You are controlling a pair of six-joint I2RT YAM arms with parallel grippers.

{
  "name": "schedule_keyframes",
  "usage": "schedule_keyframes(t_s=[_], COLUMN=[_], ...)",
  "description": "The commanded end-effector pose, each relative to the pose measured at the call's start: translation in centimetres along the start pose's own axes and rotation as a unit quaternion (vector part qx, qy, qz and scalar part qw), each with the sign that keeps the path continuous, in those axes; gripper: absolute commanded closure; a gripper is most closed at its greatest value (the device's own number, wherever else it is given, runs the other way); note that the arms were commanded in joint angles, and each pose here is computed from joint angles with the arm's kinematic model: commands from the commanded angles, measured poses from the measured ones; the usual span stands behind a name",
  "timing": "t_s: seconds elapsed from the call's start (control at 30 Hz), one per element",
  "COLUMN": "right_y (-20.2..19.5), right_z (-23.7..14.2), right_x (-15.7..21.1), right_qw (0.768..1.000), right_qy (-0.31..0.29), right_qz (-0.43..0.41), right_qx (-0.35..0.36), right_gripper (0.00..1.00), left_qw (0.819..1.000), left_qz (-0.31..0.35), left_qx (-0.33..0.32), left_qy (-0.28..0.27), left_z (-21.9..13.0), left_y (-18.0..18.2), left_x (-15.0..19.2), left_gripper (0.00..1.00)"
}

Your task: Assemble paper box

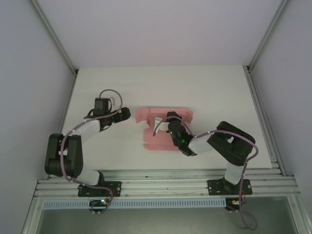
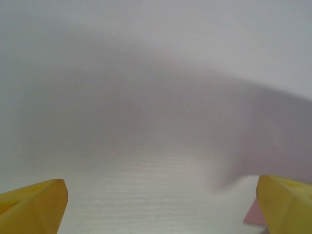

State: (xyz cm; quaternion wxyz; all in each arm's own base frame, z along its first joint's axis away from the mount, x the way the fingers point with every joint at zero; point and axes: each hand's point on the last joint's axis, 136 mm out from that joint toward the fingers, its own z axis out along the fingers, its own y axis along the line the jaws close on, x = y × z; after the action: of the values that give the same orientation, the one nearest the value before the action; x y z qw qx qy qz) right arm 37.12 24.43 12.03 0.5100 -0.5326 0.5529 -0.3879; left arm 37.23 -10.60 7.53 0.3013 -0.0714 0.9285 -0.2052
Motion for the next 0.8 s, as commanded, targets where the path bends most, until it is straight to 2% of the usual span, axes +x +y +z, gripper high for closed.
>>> schedule_keyframes(t_s=[0.0,0.13,0.27,0.5,0.77], right_y=[-0.4,0.1,-0.5,-0.8,-0.7], right_z=[-0.5,-0.7,-0.8,-0.8,-0.6], right_x=[0.0,0.1,0.0,-0.2,-0.1], right_qw=[1.0,1.0,0.999,0.999,0.999], right_qy=[0.005,0.012,0.009,0.011,0.016], right_qz=[0.013,0.012,0.026,0.039,0.044], right_qx=[0.027,0.025,0.035,0.028,0.025], right_gripper=[1.0,1.0,1.0,1.0,1.0], left_qw=[0.999,0.998,0.996,0.983,0.973], left_qz=[0.0,0.006,0.043,0.102,0.128], left_qx=[0.031,0.064,0.082,0.137,0.176], left_qy=[-0.021,-0.001,0.016,0.064,0.082], left_z=[0.7,1.9,2.8,3.2,2.2], left_y=[-1.4,-2.8,-4.5,-8.4,-10.7], left_x=[-2.4,-2.4,-1.8,1.6,4.9], left_gripper=[0.0,0.0,0.0,0.0,0.0])
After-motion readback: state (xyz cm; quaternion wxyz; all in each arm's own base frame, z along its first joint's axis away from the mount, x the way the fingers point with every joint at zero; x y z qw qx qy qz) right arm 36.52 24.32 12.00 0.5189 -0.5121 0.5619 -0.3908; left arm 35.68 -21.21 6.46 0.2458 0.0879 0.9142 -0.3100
